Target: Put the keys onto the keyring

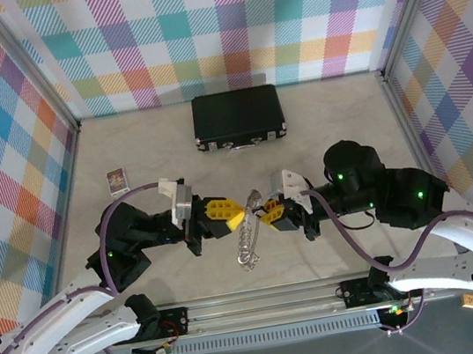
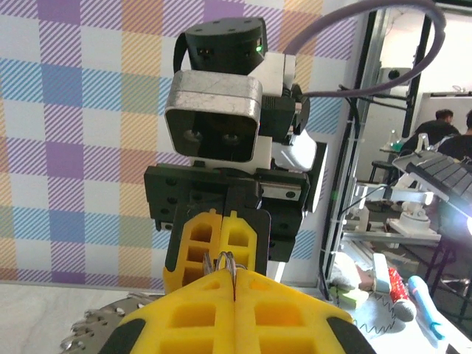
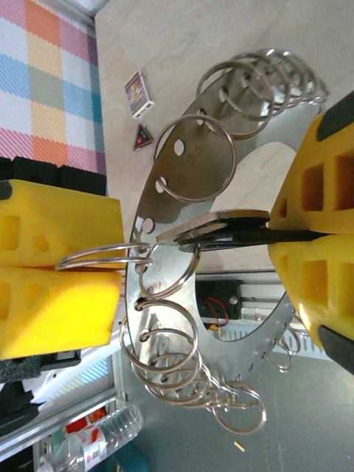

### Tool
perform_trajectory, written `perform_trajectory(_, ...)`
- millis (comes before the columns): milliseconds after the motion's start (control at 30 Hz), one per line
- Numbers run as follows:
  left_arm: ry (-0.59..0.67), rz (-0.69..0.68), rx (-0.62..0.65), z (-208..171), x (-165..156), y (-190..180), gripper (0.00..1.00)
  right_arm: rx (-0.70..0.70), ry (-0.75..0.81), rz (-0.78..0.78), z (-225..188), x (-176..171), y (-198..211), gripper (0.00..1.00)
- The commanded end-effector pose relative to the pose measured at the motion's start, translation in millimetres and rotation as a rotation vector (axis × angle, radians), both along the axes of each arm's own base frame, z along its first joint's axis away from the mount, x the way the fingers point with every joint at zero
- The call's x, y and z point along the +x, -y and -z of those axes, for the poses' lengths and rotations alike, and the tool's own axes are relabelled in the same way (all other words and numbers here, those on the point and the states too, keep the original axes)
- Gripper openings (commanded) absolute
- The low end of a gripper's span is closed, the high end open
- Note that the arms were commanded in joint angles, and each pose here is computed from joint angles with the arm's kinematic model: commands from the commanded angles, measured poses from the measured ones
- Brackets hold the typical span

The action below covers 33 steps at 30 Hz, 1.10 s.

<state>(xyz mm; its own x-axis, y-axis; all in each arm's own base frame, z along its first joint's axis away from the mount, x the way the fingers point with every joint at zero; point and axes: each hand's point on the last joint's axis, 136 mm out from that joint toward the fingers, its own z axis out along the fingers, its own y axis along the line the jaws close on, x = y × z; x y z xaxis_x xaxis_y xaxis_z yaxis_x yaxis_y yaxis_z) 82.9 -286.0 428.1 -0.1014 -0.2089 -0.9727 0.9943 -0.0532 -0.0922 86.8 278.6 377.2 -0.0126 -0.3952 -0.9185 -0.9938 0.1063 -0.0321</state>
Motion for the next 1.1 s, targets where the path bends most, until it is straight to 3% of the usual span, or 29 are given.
perform_trajectory(0, 0.036, 0.022, 0.008, -6.5, -7.3, -2.0, 0.00, -0.006, 0.053, 0.055, -9.9, 10.7, 4.1, 0.00)
perform_trajectory(600, -0.012, -0.033, 0.204, 32.0, 10.0, 10.7, 0.00, -0.037, 0.093, 0.063, -8.9, 13.9, 3.2, 0.00)
perform_trajectory(1067, -0.018, -0.034, 0.265, 49.8, 9.5, 9.7, 0.00, -0.015, 0.125, 0.039, -11.9, 7.9, 5.1, 0.00)
